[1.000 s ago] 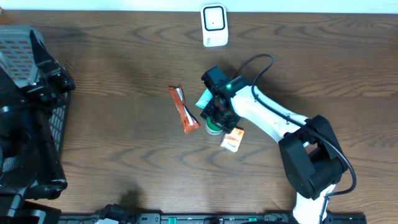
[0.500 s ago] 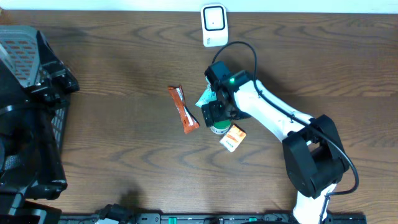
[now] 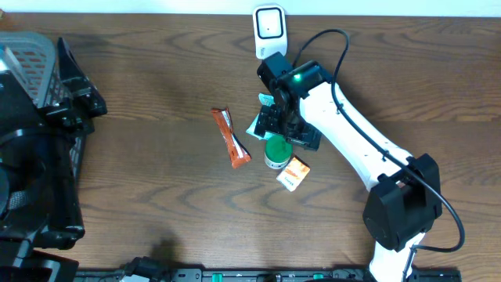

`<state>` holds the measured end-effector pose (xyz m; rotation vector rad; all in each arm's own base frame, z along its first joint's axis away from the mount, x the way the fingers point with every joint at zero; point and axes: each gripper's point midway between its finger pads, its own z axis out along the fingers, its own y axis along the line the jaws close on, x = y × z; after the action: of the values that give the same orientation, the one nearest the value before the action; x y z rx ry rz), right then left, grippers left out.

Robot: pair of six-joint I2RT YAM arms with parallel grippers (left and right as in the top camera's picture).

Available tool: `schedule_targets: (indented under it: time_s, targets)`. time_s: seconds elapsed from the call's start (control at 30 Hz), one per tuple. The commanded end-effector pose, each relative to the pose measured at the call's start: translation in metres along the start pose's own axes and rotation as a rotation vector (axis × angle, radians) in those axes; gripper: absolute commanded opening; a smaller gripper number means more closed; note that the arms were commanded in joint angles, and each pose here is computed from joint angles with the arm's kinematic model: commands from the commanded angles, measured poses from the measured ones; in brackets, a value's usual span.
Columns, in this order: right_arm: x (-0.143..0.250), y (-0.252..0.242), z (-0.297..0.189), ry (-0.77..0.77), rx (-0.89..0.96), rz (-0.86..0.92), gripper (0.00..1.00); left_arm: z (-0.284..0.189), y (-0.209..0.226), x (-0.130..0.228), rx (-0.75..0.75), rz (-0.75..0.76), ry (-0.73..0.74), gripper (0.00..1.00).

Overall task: Scan the item barcode
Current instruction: 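Lower the right gripper over the green-capped bottle and grasp it, then lift the bottle and hold it steady above the table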

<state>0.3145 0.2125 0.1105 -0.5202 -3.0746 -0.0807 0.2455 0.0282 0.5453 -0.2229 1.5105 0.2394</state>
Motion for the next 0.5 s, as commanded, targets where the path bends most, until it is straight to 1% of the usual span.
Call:
schedule_targets:
  time_s: [0.0, 0.13, 0.3, 0.47]
  targets:
    - [0.004, -0.009, 0.020, 0.037, 0.046, 0.128, 0.99, 0.003, -0.005, 0.004, 0.021, -0.005, 0.006, 0.94]
    - [0.003, -0.009, 0.034, 0.045, 0.057, 0.128, 0.99, 0.003, -0.005, 0.003, 0.021, -0.005, 0.006, 0.94]
    - [-0.001, 0.000, 0.050, 0.050, 0.026, 0.129, 0.99, 0.003, -0.005, 0.003, 0.022, -0.005, 0.006, 0.94]
    - [-0.003, 0.017, 0.067, 0.077, -0.027, 0.126, 0.96, 0.003, -0.005, 0.004, 0.021, -0.005, 0.007, 0.93]
